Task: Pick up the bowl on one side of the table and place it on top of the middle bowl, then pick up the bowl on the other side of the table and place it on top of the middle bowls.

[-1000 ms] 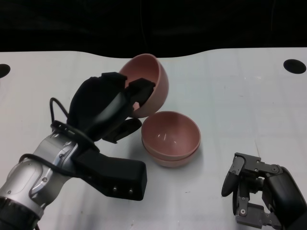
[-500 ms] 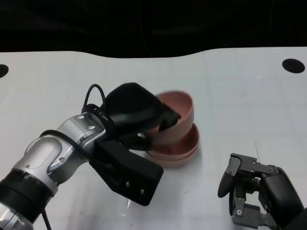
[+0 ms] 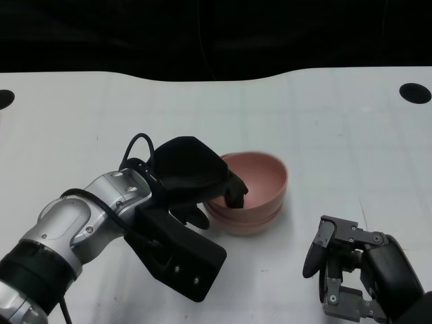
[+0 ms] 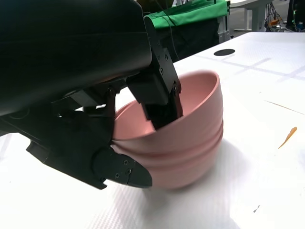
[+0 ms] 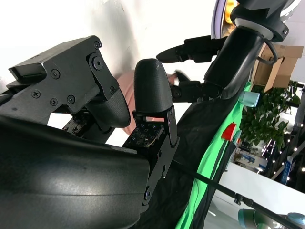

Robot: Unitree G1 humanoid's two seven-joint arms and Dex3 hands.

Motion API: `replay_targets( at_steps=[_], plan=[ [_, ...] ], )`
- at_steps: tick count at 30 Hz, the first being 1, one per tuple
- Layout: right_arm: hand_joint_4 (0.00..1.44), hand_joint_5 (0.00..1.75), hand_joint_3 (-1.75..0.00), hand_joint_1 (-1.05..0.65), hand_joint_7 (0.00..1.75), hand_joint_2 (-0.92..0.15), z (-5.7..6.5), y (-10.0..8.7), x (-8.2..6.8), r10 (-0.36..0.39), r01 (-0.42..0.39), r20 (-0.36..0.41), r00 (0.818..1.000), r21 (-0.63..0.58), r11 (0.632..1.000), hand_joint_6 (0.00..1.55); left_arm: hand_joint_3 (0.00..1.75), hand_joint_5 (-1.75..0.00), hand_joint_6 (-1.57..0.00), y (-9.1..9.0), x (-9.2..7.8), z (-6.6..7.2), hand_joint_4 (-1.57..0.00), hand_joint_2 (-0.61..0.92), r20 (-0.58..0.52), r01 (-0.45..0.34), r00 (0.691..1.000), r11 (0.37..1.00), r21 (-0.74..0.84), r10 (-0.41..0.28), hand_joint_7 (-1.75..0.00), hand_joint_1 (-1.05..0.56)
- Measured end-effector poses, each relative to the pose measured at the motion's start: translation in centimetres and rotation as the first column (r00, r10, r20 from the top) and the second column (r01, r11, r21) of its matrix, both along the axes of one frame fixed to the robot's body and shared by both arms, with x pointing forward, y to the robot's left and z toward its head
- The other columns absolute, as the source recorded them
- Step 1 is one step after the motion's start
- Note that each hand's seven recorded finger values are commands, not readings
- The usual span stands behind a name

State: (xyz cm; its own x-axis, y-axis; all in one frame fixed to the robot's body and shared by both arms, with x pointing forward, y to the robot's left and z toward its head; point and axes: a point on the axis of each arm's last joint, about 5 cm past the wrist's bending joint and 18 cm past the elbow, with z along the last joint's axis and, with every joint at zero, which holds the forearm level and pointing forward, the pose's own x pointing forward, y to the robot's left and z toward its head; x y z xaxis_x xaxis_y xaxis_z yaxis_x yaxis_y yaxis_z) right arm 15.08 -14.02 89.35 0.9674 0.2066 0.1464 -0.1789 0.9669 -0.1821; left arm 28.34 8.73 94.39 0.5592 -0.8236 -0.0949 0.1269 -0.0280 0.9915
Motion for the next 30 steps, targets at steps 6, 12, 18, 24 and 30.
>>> replay_targets(
  at_steps=[6, 12, 18, 24, 30],
  plan=[
    [0.97, 1.75, -1.64, -0.04, 1.51, -0.23, 0.0, 0.0, 0.0, 0.0, 0.0, 0.001, 1.0, 0.003, 1.0, 0.87, 0.19, -0.18, -0.33, 0.3, -0.9, -0.6, -0.26, 0.92, 0.065, -0.062, 0.996, 0.998, 0.0, 0.062, 0.0, -0.57],
    [0.97, 1.75, -1.65, -0.04, 1.51, -0.23, -0.2, -0.1, 0.1, -0.002, 0.002, 0.005, 1.0, -0.001, 1.0, 0.87, 0.24, -0.18, -0.27, 1.3, -2.3, -0.4, -0.17, 0.92, 0.111, -0.139, 0.983, 0.986, -0.09, 0.148, 0.0, -0.59],
    [0.98, 1.75, -1.65, -0.05, 1.51, -0.24, -0.2, -0.3, 0.1, -0.01, 0.01, -0.001, 1.0, -0.001, 1.0, 0.86, 0.25, -0.37, -0.34, 3.6, -3.8, -0.5, -0.19, 0.92, 0.004, -0.218, 0.974, 0.94, -0.264, 0.227, -0.03, -0.55],
    [0.97, 1.75, -1.65, -0.03, 1.51, -0.24, -0.2, -0.3, 0.1, -0.009, 0.009, -0.002, 1.0, 0.007, 1.0, 0.86, 0.19, -0.7, -0.48, 6.3, -5.8, -1.1, -0.25, 0.92, -0.113, -0.285, 0.958, 0.823, -0.492, 0.264, -0.07, -0.43],
    [0.97, 1.75, -1.64, -0.03, 1.5, -0.24, -0.2, -0.3, 0.1, -0.007, 0.007, -0.004, 1.0, 0.008, 1.0, 0.86, 0.22, -1.02, -0.7, 7.3, -8.1, -2.7, -0.42, 0.92, -0.323, -0.408, 0.913, 0.568, -0.715, 0.25, -0.19, -0.34]
  ],
)
